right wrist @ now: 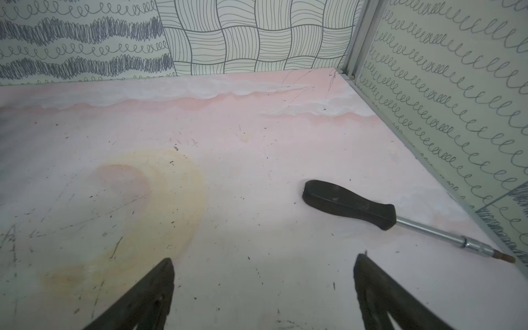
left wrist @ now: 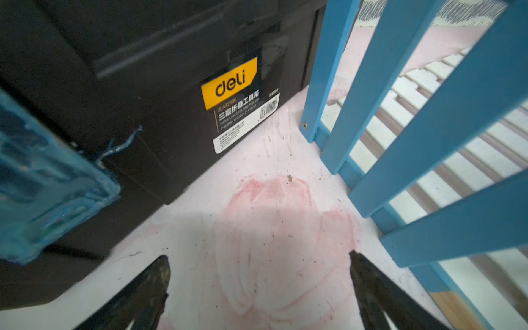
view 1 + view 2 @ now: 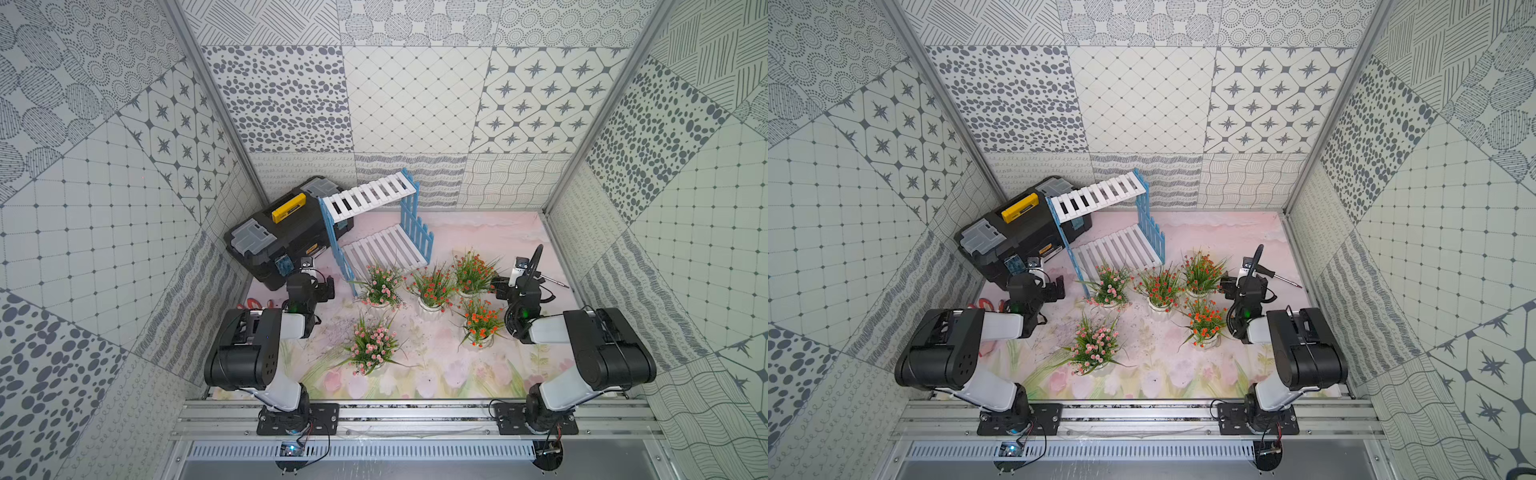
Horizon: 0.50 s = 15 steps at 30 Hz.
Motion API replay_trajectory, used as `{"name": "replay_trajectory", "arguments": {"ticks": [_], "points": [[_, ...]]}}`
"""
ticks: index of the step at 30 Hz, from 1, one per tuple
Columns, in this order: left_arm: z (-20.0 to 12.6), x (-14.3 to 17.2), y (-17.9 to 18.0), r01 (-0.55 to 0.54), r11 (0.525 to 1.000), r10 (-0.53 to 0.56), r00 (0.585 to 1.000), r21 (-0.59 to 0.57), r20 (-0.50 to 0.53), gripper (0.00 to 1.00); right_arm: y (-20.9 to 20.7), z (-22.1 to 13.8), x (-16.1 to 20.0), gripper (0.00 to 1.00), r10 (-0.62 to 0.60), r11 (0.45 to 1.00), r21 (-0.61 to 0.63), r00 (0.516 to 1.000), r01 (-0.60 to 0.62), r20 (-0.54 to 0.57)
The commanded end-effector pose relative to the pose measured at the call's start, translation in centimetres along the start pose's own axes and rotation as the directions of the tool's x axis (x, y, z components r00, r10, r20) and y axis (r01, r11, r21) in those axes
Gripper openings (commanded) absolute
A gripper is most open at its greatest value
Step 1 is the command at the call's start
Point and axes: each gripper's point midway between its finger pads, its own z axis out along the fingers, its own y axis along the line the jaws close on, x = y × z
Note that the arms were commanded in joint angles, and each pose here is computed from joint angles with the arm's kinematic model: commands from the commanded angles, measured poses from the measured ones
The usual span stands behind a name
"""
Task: Place the baby's breath potted plants on the rack by color
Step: Pick up the baby's breath potted plant from the center of the board.
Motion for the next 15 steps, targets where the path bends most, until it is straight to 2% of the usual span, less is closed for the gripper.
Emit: {"name": "replay_trajectory", "arguments": {"ticks": [1, 15], "points": [[-0.02, -1.32, -0.17, 0.000, 1.000, -0.001, 0.999, 0.012, 0.054, 0.98, 0.01, 0.07, -2.33, 0.98, 0.022, 1.000, -0.002, 0.997, -0.022, 0.074], [-0.03, -1.35, -0.22, 0.000, 1.000, 0.000, 0.998, 0.014, 0.055, 0.98, 0.01, 0.08, -2.28, 0.98, 0.022, 1.000, -0.002, 0.997, -0.022, 0.073]]}}
